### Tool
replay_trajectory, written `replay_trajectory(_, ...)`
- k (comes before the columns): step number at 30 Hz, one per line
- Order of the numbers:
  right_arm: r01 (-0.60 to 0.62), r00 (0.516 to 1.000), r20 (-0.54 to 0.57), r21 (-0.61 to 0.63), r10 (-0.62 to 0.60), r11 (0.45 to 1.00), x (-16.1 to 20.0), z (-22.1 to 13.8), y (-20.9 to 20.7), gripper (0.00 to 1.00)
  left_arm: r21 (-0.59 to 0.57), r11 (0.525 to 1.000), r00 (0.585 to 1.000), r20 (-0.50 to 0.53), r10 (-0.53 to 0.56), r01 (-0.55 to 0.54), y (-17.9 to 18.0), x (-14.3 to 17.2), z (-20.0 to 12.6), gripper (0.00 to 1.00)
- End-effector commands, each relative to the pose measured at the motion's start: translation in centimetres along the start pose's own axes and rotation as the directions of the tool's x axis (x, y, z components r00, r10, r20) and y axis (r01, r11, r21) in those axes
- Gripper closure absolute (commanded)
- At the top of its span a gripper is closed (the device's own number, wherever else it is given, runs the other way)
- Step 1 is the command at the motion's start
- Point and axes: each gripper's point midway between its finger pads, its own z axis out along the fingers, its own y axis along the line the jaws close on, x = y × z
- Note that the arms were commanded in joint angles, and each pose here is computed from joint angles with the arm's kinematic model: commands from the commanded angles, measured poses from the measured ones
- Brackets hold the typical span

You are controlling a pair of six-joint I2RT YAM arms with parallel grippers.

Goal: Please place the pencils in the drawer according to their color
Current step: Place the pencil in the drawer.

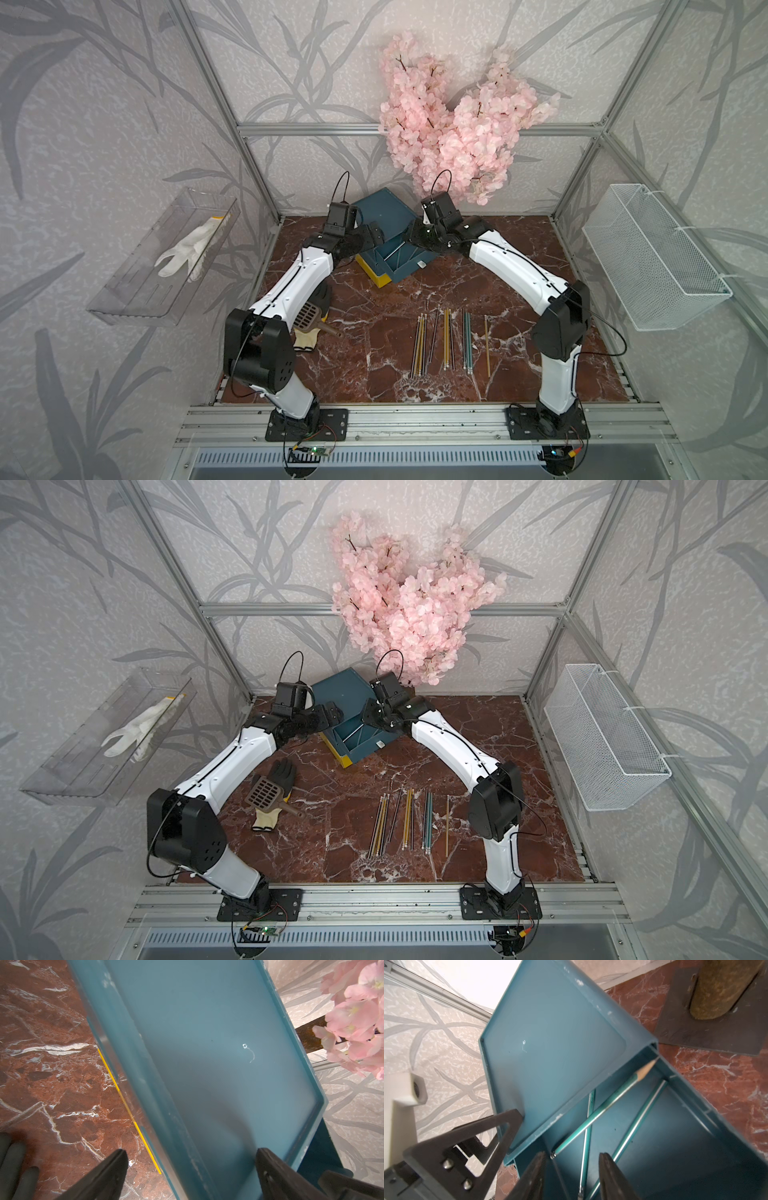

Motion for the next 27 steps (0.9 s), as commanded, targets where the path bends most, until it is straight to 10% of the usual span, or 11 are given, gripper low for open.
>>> replay_trajectory(1, 0.001, 0.999, 0.044, -0.016, 0.000, 1.000, -1.6, 0.9, 0.6, 0.55, 0.001, 1.000, 1.000, 0.021, 0.008, -0.008, 0.0, -0.4, -0.8, 0.00)
replay_trajectory(27, -0.020, 1.000, 0.021, 0.040, 0.019, 0.999, -1.8, -1.3, 0.6, 0.56, 0.010, 1.000, 1.000, 0.026, 0.002, -0.002, -0.2, -0.6, -0.9, 0.00)
